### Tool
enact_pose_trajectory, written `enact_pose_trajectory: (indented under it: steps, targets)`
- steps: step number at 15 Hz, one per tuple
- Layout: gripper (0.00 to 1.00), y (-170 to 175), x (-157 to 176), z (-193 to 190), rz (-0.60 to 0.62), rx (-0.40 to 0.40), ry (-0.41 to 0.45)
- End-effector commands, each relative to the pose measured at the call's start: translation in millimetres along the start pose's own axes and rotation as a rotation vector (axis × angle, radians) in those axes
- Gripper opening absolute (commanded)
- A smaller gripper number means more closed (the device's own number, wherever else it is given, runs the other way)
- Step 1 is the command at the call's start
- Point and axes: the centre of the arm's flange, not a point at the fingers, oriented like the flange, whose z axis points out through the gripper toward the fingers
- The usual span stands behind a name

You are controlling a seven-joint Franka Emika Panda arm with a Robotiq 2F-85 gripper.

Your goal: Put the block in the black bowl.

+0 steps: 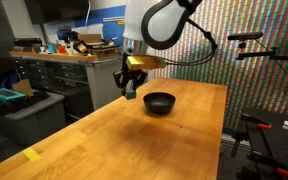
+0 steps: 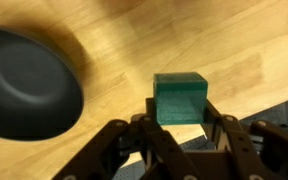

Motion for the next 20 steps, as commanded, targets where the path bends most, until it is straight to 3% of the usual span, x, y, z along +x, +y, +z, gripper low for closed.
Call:
enact_pose_trajectory:
  steps: [1,6,11,20]
  targets:
    - [0.21,35.2,-4.5,-62.5,-0.028,-0.019,0.05]
    - [0.21,83.6,11.4,-84.9,-0.025,-0.123,0.068]
    - [0.21,128.8,28.8,-73.0,-0.043,-0.214,0.07]
    - [0.21,160.9,35.3,-14.6,-0.038,-0.202,-0.011]
